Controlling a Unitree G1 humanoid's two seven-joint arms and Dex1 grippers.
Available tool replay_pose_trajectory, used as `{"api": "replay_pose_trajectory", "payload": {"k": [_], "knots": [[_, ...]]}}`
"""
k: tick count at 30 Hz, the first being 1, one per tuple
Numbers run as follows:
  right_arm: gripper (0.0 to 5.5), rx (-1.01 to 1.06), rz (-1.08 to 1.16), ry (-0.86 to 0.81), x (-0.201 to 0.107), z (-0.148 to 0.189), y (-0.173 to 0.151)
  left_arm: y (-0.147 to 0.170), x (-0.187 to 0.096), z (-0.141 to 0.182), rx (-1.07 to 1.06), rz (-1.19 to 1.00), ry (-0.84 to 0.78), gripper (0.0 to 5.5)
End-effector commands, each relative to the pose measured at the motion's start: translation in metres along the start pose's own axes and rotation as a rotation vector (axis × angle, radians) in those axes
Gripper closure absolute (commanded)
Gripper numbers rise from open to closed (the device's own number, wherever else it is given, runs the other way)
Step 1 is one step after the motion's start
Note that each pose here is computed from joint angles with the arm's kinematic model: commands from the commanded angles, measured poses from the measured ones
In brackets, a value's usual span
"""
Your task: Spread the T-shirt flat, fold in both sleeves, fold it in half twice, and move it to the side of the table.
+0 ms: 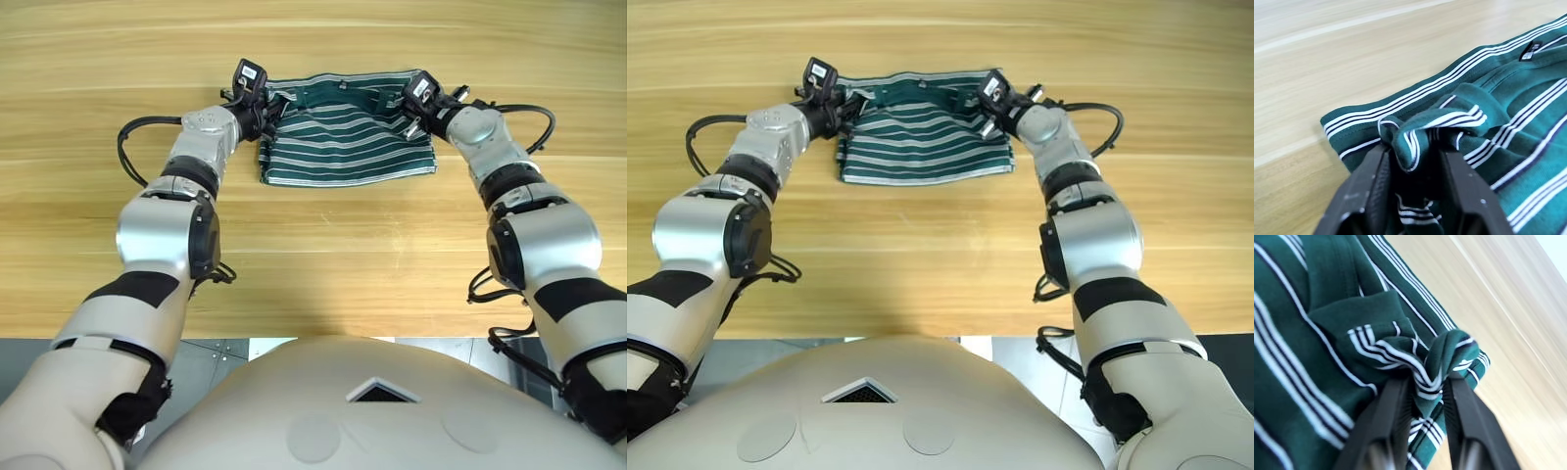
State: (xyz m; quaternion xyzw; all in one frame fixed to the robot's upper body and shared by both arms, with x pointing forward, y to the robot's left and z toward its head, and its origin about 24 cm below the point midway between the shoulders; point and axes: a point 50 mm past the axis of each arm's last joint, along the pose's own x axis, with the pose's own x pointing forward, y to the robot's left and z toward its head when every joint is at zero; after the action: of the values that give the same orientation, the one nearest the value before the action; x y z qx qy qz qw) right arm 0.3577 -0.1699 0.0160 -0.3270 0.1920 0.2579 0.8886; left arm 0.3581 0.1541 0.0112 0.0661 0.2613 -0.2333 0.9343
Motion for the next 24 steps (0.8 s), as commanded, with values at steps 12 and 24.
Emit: {"api": "replay_pose_trajectory", "payload": {"k": [12,24], "knots": [[1.85,0.370,-0.213,-0.085,0.007,0.022,-0.011,0.028,-0.007,0.031,-0.195,0.316,-0.146,1.65],[0.12,0.598,-0.428,-0.233,-0.017,0.003,-0.049,0.065,-0.032,0.025,-0.505,0.417,-0.335,0.10]]}}
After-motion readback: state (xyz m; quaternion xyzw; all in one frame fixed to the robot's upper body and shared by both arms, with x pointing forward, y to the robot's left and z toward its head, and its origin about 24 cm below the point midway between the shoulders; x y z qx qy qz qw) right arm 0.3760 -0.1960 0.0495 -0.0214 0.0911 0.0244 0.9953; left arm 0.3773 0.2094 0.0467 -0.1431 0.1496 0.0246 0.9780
